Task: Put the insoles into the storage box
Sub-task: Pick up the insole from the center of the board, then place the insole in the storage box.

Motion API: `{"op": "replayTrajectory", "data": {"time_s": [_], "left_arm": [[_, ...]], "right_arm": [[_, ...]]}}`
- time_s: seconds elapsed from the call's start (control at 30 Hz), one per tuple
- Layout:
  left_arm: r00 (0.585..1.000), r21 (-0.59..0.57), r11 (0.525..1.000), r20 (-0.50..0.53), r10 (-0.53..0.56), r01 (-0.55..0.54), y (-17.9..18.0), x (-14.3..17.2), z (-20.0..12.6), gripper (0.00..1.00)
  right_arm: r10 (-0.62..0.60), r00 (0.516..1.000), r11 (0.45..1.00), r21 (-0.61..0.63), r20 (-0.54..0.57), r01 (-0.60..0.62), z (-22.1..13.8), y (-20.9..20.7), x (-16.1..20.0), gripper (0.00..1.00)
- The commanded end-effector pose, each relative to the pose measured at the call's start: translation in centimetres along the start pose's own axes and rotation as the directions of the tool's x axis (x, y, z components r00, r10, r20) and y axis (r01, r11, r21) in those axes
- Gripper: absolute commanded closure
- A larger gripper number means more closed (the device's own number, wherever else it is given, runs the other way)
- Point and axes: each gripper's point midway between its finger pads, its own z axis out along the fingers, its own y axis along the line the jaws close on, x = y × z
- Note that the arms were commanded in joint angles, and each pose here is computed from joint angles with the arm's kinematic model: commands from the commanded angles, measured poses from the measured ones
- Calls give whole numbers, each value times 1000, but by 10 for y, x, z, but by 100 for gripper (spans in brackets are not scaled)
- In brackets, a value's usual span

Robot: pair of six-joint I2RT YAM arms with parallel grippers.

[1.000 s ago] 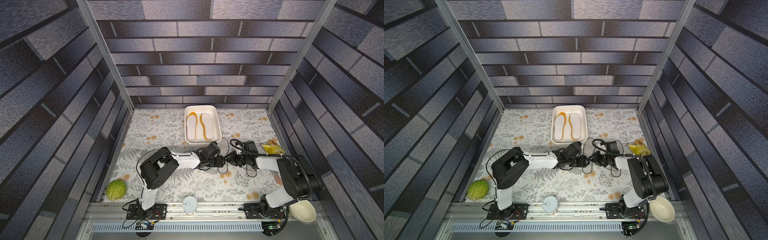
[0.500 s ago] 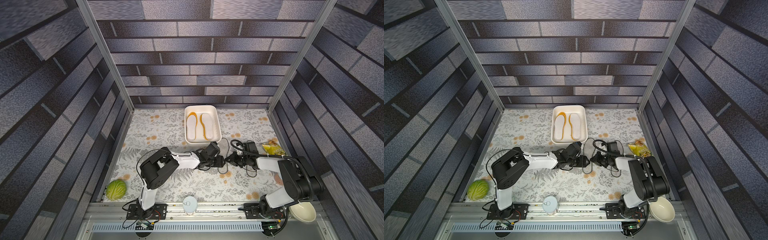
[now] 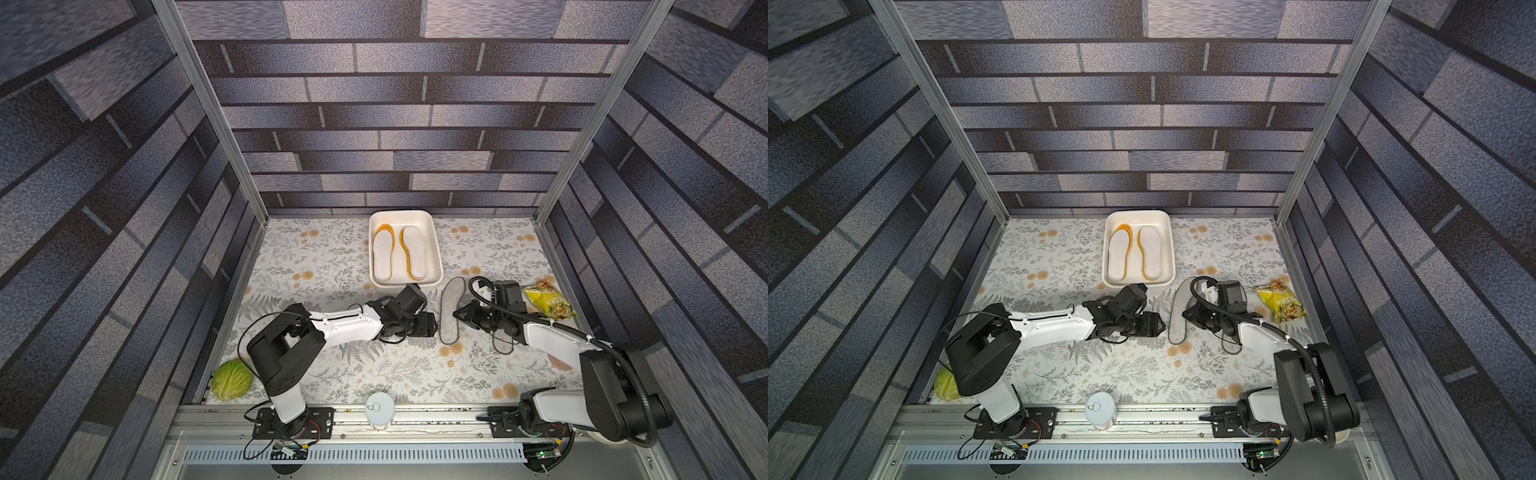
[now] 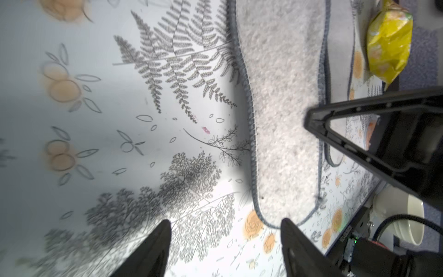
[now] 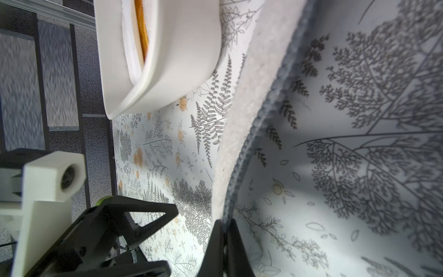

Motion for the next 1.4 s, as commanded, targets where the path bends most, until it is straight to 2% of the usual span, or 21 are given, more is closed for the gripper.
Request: {"op": "replayTrajectory", "data": {"time_s": [0.0, 0.03, 0.07, 0.27, 0.43, 0.63, 0.83, 0.93, 1.17, 1.37], "left_arm": [[998, -67, 997, 50, 29, -26, 1, -10, -46, 9], [997, -65, 998, 72, 24, -20, 1, -13, -56, 3], [996, -53, 999, 93, 17, -12, 0, -16, -65, 0], [979, 41, 996, 184, -88, 82, 15, -28, -112, 0], [944, 122, 980, 273, -188, 160, 41, -36, -156, 0], [910, 132, 961, 314, -272, 242, 74, -32, -190, 0], [884, 225, 938, 332, -329, 264, 80, -39, -198, 0], [879, 235, 933, 332, -342, 273, 84, -43, -197, 0], [882, 247, 929, 319, -347, 277, 86, -46, -194, 0], [882, 251, 926, 312, -354, 283, 88, -45, -194, 0]], "right_arm": [[-40, 999, 997, 63, 10, 39, -21, 6, 0, 100], [-56, 998, 996, 68, 18, 54, -28, 11, 0, 100], [-66, 997, 995, 71, 32, 64, -35, 16, -2, 100], [-161, 980, 987, 29, 120, 159, -77, 62, -19, 100], [-252, 948, 966, -6, 193, 258, -105, 108, -49, 100], [-321, 917, 939, -49, 237, 342, -109, 157, -99, 100], [-366, 894, 918, -61, 258, 393, -89, 196, -145, 100], [-384, 892, 911, -57, 240, 407, -71, 214, -159, 100], [-368, 914, 917, -95, 170, 387, -11, 238, -168, 100], [-328, 940, 933, -122, 93, 337, 58, 224, -165, 100]]}}
